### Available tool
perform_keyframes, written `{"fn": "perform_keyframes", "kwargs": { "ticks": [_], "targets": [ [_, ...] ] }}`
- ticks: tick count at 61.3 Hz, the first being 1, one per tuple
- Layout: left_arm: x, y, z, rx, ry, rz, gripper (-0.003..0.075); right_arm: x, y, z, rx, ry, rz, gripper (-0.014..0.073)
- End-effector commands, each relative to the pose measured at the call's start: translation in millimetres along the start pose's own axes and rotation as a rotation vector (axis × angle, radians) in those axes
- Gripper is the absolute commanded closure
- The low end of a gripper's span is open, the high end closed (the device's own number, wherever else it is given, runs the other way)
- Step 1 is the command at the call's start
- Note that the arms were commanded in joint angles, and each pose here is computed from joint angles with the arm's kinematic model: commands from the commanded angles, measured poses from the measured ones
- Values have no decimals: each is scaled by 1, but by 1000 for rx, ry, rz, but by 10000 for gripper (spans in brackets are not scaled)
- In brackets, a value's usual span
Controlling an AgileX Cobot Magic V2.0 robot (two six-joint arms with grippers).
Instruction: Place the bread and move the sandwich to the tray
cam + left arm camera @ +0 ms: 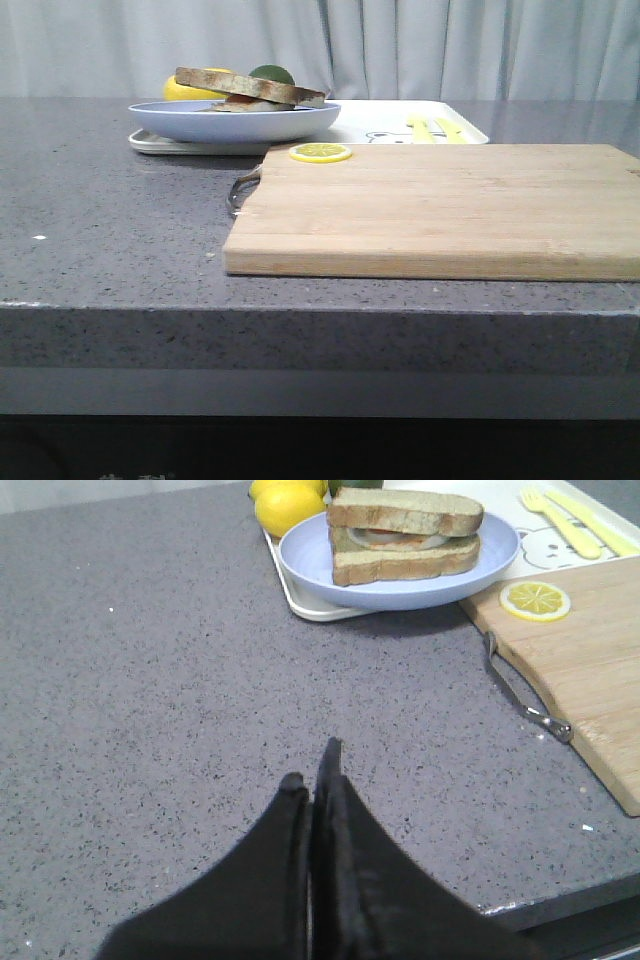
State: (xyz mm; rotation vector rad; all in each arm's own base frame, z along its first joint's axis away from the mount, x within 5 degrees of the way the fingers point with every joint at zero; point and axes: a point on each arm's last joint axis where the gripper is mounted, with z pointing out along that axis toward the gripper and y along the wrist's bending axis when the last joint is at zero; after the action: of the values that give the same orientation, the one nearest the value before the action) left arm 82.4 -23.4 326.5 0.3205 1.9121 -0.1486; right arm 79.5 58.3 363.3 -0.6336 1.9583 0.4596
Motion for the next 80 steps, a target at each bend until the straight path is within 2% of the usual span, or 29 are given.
{"fn": "perform_keyframes", "kwargs": {
  "ticks": [1,14,33,39,60,80],
  "targets": [
    [-6,0,-11,-14,-152,-12,741,-11,0,-4,13,-81,4,662],
    [35,0,-25,-96,-293,-21,741,-11,0,-4,13,-81,4,662],
    [80,0,-11,-135,-408,-25,741,-11,0,-4,12,-79,4,662],
    [93,0,-7,-136,-439,-70,741,-11,0,-4,12,-77,4,662],
    [116,4,9,-197,-502,-111,741,-9,0,-4,7,-63,4,662],
    [115,4,8,-200,-509,-127,741,-9,0,-4,7,-62,4,662]
  ]
}}
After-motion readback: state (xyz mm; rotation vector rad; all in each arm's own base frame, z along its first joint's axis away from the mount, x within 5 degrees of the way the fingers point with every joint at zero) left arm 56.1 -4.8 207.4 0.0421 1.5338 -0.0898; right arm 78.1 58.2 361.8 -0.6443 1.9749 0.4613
